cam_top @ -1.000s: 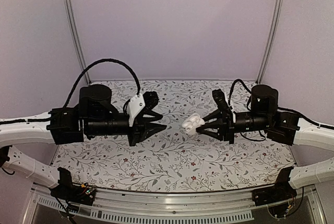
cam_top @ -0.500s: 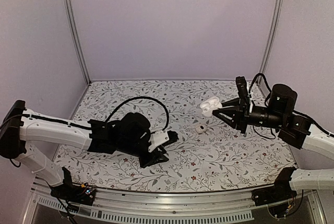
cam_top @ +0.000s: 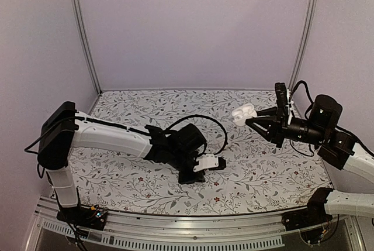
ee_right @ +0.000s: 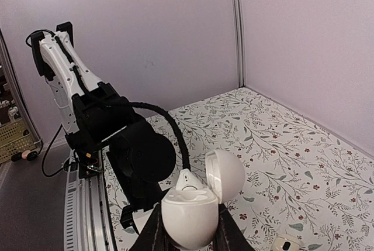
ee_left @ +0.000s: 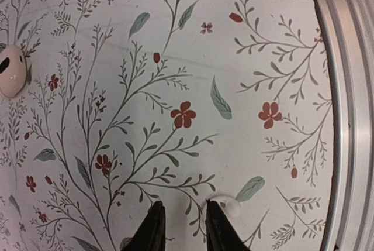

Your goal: Insert the wireless bluetooth earbuds into the charging case

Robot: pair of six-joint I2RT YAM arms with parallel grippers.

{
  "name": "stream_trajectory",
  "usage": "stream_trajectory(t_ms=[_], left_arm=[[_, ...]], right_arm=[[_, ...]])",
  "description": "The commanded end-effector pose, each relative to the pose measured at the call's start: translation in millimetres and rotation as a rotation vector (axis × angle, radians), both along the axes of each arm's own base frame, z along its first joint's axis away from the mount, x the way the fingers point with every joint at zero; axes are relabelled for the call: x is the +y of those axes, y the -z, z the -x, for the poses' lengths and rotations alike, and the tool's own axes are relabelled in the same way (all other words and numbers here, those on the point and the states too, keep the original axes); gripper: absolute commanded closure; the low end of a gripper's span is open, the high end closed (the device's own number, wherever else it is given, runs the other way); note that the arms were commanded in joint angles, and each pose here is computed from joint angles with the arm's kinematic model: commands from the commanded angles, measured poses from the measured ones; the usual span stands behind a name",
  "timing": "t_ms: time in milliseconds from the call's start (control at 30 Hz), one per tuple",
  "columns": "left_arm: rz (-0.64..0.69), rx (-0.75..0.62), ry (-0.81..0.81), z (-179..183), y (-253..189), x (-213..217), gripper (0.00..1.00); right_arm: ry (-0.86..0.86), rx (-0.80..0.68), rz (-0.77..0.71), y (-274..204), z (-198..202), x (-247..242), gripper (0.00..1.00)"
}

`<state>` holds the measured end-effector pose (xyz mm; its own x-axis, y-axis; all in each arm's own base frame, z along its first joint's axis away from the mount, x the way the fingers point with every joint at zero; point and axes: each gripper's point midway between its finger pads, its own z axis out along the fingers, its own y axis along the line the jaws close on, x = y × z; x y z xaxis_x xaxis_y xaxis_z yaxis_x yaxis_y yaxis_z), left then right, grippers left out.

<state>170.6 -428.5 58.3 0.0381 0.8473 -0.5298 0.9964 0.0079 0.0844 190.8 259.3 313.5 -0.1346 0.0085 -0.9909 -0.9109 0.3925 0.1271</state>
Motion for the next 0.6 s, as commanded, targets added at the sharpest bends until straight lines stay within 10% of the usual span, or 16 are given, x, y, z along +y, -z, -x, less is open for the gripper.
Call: stream_trajectory(t_ms=[0,567], left_arm=[[-0.082,0.02,0.072,5.1,12.2,12.4,0.76],[-0.163,0.012,0.105,8.3,38.3,17.8,0.77]], right_arm=[[0.021,0.009,-0.003,2.9,-0.7,-5.4,1.0],[0.014,0.013,0.0,4.5,-0.7,-4.7,1.0]])
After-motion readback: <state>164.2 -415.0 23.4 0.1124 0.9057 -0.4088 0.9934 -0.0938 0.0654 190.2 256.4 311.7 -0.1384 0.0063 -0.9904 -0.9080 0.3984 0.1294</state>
